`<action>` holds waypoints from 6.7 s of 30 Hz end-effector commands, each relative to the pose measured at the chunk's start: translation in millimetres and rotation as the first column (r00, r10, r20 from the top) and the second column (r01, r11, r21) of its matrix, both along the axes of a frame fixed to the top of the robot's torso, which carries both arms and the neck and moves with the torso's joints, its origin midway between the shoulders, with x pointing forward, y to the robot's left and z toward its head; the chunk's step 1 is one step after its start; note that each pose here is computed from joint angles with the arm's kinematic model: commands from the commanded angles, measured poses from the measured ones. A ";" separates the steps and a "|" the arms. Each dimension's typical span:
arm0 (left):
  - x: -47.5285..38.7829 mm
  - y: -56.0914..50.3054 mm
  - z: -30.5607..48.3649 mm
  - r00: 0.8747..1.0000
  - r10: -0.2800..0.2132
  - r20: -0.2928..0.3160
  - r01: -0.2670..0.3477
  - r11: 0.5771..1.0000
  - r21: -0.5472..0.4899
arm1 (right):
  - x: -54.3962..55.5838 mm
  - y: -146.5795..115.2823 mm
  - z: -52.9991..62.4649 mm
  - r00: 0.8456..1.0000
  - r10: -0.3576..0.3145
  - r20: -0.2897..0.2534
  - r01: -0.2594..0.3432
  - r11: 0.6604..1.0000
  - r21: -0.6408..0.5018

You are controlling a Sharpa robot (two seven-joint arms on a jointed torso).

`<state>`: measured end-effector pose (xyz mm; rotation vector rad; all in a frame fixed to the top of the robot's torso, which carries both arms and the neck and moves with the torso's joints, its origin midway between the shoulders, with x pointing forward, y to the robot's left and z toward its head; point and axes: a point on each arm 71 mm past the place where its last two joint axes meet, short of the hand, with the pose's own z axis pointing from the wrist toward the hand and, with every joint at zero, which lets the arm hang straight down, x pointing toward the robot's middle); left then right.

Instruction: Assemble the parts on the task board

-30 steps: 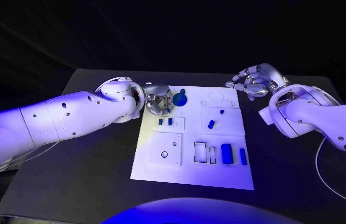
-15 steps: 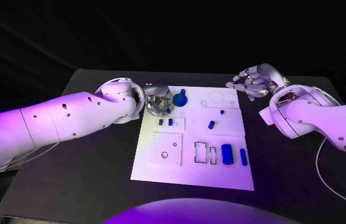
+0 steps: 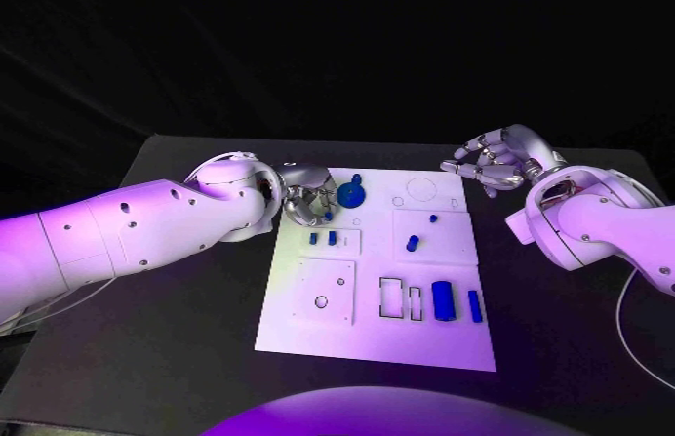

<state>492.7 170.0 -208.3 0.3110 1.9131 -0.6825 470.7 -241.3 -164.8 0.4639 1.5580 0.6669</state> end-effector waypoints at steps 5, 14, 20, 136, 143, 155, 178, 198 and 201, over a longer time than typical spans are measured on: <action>-0.5 1.4 0.6 1.000 0.003 0.006 -0.003 1.000 -0.015 | -0.2 0.3 -0.2 1.000 0.014 0.004 -0.014 1.000 -0.010; -0.9 5.4 0.2 1.000 0.012 0.006 -0.012 1.000 -0.017 | 0.2 -0.7 -1.7 1.000 0.018 -0.010 -0.019 1.000 -0.018; -3.5 11.0 2.6 1.000 0.022 0.001 -0.022 0.998 -0.058 | 0.6 -0.2 -3.4 0.997 0.067 -0.024 -0.068 0.996 -0.058; 1.8 84.4 27.9 0.876 0.071 -0.477 -0.449 0.478 -0.755 | -45.6 72.9 -13.5 0.890 0.449 0.073 -0.343 0.768 -0.540; 1.8 81.7 27.6 0.876 0.060 -0.479 -0.446 0.481 -0.755 | -55.6 107.1 -12.4 0.852 0.518 0.073 -0.417 0.757 -0.504; 1.1 76.2 28.1 0.874 0.044 -0.484 -0.445 0.473 -0.760 | -78.0 161.7 -34.2 0.782 0.623 0.008 -0.562 0.711 -0.423; 0.8 72.5 27.7 0.870 0.032 -0.492 -0.447 0.476 -0.758 | -96.6 183.7 -68.9 0.746 0.661 -0.086 -0.644 0.681 -0.348; 0.8 72.5 27.2 0.867 0.030 -0.497 -0.449 0.479 -0.754 | -94.4 182.2 -76.0 0.748 0.653 -0.120 -0.645 0.672 -0.364; 0.7 72.6 27.2 0.867 0.030 -0.497 -0.449 0.479 -0.754 | -94.0 182.3 -77.2 0.748 0.652 -0.126 -0.646 0.670 -0.367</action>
